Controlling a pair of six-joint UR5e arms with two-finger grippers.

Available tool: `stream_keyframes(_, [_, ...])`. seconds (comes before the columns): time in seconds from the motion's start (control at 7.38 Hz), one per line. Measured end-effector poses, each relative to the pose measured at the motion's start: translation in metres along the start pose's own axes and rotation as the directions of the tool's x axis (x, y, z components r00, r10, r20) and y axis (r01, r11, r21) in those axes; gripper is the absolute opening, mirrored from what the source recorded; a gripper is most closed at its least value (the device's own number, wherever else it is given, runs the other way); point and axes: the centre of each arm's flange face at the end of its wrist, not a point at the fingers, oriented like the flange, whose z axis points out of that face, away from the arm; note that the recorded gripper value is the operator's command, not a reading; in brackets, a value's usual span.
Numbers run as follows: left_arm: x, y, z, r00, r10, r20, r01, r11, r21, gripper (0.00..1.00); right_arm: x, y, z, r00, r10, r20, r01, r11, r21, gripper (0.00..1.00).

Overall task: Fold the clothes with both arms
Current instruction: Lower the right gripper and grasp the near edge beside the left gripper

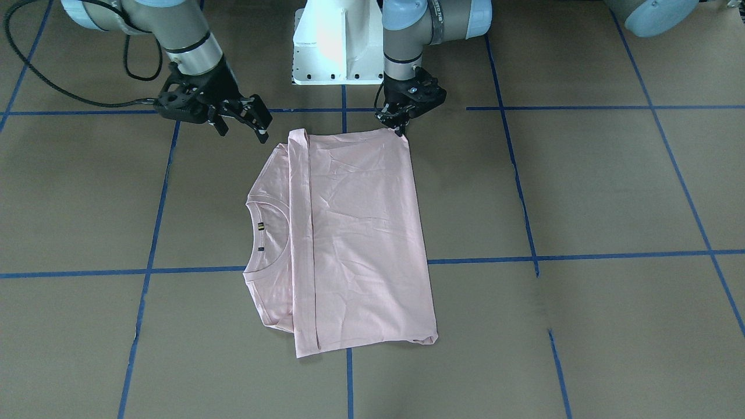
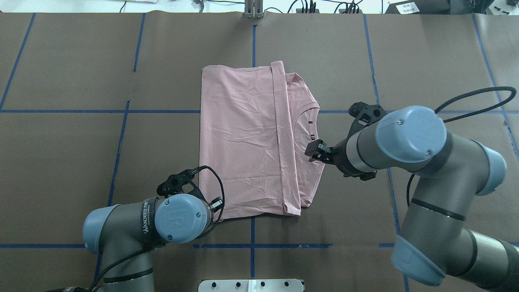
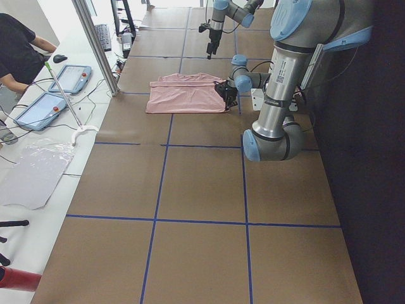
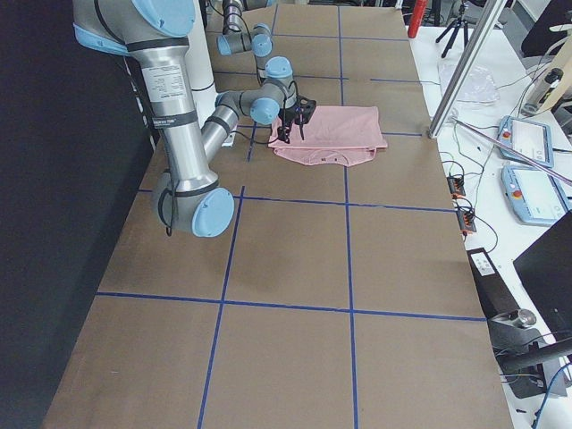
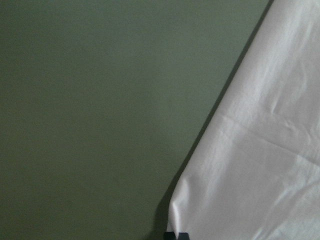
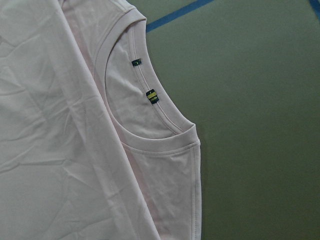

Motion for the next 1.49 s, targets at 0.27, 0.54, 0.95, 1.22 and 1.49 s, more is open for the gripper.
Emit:
stream_keyframes(0.27, [0.001,0.001,-0.011,1.0,0.0,-0.021,0.0,1.0,-0.011,0.0,-0.015,0.015,0.011,0.998,0.005,-0.065,-0.005,1.0,0.006,1.0])
stream_keyframes(0.54, [0.002,0.001,-0.02,0.999,0.0,-0.038,0.0,1.0,-0.02,0.0,-0.016,0.021,0.025,0.995,0.003,-0.095,-0.003,1.0,0.002,1.0])
stream_keyframes(0.95, [0.003,0.0,-0.027,0.999,-0.002,-0.05,0.0,1.0,-0.024,0.0,-0.016,0.04,0.058,0.989,0.009,-0.149,-0.012,1.0,-0.02,1.0])
stream_keyframes(1.22, [0.003,-0.001,-0.027,0.999,-0.003,-0.051,0.001,1.0,-0.024,0.0,-0.017,0.068,0.078,0.985,0.017,-0.173,-0.02,1.0,-0.012,1.0])
stream_keyframes(1.49, [0.003,-0.001,-0.027,0.999,-0.003,-0.05,0.002,1.0,-0.023,0.0,-0.016,0.085,0.093,0.984,0.019,-0.18,-0.019,1.0,-0.003,1.0])
